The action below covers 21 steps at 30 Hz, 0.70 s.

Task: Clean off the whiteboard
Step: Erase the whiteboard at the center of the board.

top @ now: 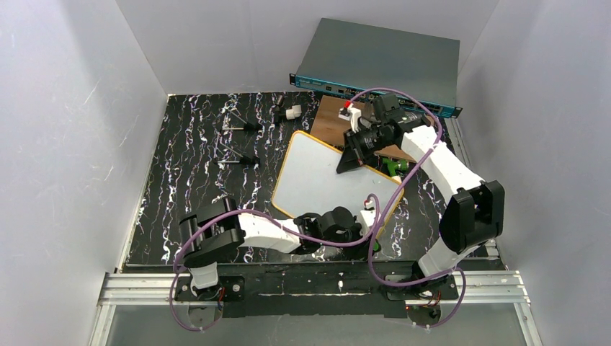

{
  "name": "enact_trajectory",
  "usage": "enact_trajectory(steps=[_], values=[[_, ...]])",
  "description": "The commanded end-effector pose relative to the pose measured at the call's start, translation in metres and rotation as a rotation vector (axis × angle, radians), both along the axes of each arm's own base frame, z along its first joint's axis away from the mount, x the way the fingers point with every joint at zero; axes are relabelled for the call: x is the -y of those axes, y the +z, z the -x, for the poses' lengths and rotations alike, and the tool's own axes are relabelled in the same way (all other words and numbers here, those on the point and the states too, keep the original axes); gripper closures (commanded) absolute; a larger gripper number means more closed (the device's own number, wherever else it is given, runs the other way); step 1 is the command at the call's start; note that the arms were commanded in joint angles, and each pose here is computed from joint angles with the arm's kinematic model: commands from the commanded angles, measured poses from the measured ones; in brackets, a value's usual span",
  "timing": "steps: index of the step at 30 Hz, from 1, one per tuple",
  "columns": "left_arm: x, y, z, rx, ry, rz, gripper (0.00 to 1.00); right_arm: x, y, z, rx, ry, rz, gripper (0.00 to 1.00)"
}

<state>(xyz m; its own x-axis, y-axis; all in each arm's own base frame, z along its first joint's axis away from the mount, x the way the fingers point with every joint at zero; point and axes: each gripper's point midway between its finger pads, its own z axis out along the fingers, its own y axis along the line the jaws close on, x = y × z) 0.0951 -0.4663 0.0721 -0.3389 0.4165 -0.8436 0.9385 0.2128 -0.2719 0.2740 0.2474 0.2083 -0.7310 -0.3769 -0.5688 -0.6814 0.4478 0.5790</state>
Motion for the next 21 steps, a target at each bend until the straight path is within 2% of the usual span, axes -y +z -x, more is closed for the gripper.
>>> enact_trajectory(steps=[1, 10, 16, 21], values=[[0.015, 0.007, -0.004, 0.016, 0.008, 0.05, 1.0, -0.041, 0.011, 0.02, -0.104, 0.084, -0.155, 0.99], [-0.06, 0.053, -0.046, 0.126, 0.257, 0.074, 1.0, -0.034, 0.009, 0.009, -0.046, 0.051, -0.113, 0.99], [-0.133, 0.037, -0.062, 0.176, 0.484, -0.012, 1.0, -0.038, 0.026, -0.008, -0.017, 0.036, -0.11, 0.99], [-0.2, 0.007, -0.086, 0.236, 0.68, -0.121, 1.0, -0.036, 0.037, -0.025, 0.041, -0.059, -0.105, 0.99]])
